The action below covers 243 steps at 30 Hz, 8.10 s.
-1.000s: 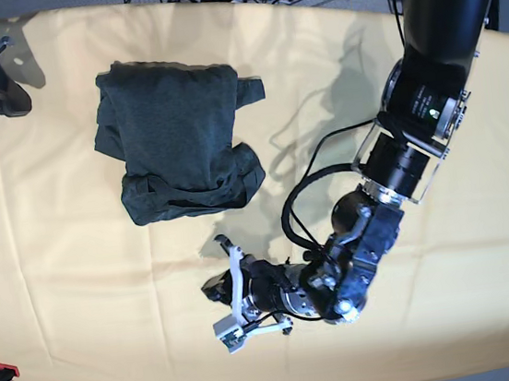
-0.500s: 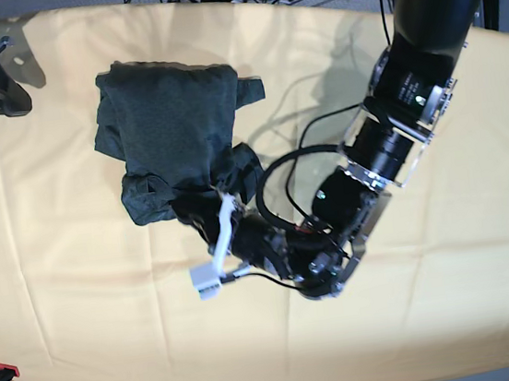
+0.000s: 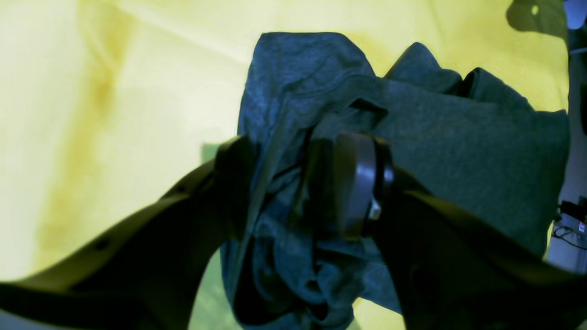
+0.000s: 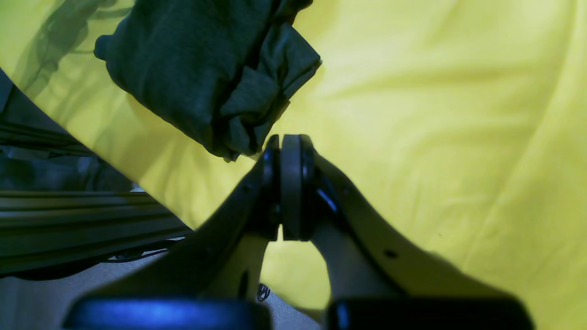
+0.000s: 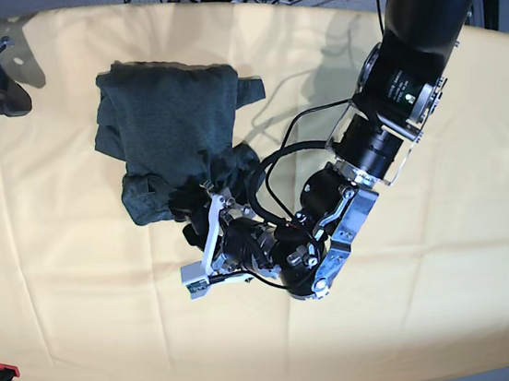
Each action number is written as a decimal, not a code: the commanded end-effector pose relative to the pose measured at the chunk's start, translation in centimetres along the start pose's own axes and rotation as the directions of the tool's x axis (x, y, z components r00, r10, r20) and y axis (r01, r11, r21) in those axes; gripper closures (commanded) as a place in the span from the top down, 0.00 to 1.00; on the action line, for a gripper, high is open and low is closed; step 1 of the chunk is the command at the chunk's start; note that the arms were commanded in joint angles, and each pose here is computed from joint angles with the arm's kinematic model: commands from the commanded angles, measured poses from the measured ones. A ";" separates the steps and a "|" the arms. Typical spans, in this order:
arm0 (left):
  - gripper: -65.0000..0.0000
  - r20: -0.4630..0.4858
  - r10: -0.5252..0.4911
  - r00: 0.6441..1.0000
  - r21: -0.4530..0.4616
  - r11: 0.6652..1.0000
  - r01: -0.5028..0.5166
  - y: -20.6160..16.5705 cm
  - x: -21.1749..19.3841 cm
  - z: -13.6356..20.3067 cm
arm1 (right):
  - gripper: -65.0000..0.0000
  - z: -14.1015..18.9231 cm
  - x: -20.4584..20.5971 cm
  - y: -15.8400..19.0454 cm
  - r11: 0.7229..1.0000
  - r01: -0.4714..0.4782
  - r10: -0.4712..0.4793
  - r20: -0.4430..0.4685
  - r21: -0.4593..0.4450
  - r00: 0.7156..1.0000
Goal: Fold the T-shirt properly
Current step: 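Reach the left gripper to the bundle's hanging corner and tuck it under, then press the bundle's loose edge flat with the left gripper, then tuck the loose fabric at the bundle's corner with the left gripper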
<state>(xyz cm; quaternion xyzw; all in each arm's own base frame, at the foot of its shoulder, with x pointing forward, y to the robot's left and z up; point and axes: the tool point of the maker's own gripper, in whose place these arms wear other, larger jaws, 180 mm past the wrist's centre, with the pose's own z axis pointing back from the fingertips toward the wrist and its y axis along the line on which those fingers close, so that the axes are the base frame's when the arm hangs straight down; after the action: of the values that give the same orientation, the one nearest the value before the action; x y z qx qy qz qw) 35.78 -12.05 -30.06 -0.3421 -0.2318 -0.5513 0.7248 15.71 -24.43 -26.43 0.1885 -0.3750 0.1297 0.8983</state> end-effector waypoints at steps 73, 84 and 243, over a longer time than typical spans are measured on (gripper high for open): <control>0.00 -0.121 -0.136 0.983 0.193 0.968 0.158 5.2 -1.2 4.5 | 0.00 0.4 1.0 0.1 0.999 -0.032 0.032 0.025 0.000 0.999; 0.00 -0.207 0.044 0.977 -0.040 0.998 -0.053 1.2 -5.3 5.7 | 0.00 0.4 1.0 0.1 0.999 -0.032 0.032 0.025 0.000 0.999; 0.00 0.126 -0.130 0.983 0.542 0.840 0.042 9.6 5.7 -0.9 | 0.00 0.2 2.4 -0.2 0.999 -0.053 0.054 0.069 -0.006 0.996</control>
<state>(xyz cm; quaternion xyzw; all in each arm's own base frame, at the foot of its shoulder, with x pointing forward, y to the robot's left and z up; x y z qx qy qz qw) 45.13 -13.64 -32.35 -0.1551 -0.4091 -0.4731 0.7647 16.96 -24.51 -25.66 0.1834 -0.3953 0.1350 0.8899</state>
